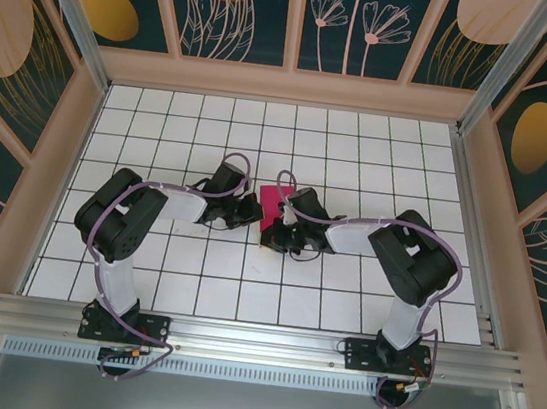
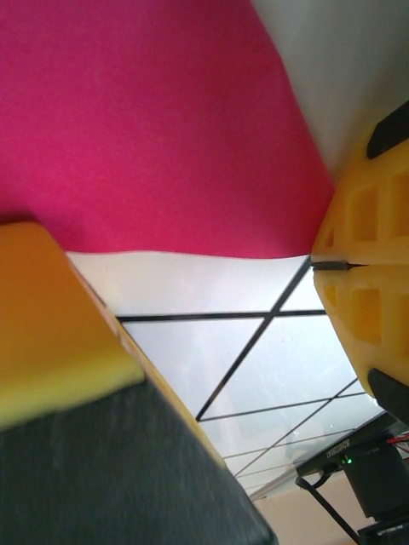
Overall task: Fold a paper plane with a square sheet of paper (pick it up from the middle)
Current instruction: Third fold the triangle at the center of the table.
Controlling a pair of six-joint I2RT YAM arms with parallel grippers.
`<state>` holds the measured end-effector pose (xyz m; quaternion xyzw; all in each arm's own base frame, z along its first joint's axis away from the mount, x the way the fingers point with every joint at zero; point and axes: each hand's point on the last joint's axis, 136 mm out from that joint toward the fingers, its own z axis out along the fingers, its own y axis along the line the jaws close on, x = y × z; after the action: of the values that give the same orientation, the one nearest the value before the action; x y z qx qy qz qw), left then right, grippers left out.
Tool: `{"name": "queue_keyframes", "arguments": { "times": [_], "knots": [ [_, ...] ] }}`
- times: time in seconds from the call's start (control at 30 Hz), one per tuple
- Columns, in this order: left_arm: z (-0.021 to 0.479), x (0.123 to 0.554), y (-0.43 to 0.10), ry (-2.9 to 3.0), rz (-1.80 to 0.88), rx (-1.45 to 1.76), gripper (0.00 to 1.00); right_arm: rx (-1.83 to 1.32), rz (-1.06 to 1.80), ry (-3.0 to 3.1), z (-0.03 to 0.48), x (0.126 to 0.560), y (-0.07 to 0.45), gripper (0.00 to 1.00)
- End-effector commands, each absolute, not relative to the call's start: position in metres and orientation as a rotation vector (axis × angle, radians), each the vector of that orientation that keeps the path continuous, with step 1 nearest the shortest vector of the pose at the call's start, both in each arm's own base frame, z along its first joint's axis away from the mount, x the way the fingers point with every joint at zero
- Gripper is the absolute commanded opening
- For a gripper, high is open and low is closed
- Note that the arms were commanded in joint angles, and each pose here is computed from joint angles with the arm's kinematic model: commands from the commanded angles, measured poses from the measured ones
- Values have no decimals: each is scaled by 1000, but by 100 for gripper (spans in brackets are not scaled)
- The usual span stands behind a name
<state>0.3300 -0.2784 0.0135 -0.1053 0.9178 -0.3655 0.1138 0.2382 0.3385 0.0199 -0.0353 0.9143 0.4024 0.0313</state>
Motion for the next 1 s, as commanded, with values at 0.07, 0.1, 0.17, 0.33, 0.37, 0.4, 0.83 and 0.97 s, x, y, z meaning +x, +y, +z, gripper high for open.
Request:
{"name": "queue_keyframes", "arguments": {
  "times": [0.07,0.1,0.17,0.33,0.37,0.4,0.83,0.97],
  "knots": [
    [-23,317,-257,2786,-895,-360,0,-148,1185,2856,11,237,341,4],
    [-23,317,-257,2788,-894,-358,0,-153,1191,2841,16,238,342,4],
    [-22,317,-257,2785,-894,-358,0,-169,1223,2772,36,245,345,4],
    [-20,319,-258,2781,-896,-352,0,-102,1178,2660,66,268,332,4],
    [-20,319,-258,2781,-896,-352,0,-75,1153,2665,63,272,327,4],
    [-19,320,-259,2778,-898,-351,0,-54,1135,2671,60,276,322,4],
    [-18,320,-260,2780,-900,-342,0,42,1049,2762,25,293,316,3],
    [-17,322,-261,2777,-904,-331,0,77,1020,2797,12,289,308,3]
  ]
}}
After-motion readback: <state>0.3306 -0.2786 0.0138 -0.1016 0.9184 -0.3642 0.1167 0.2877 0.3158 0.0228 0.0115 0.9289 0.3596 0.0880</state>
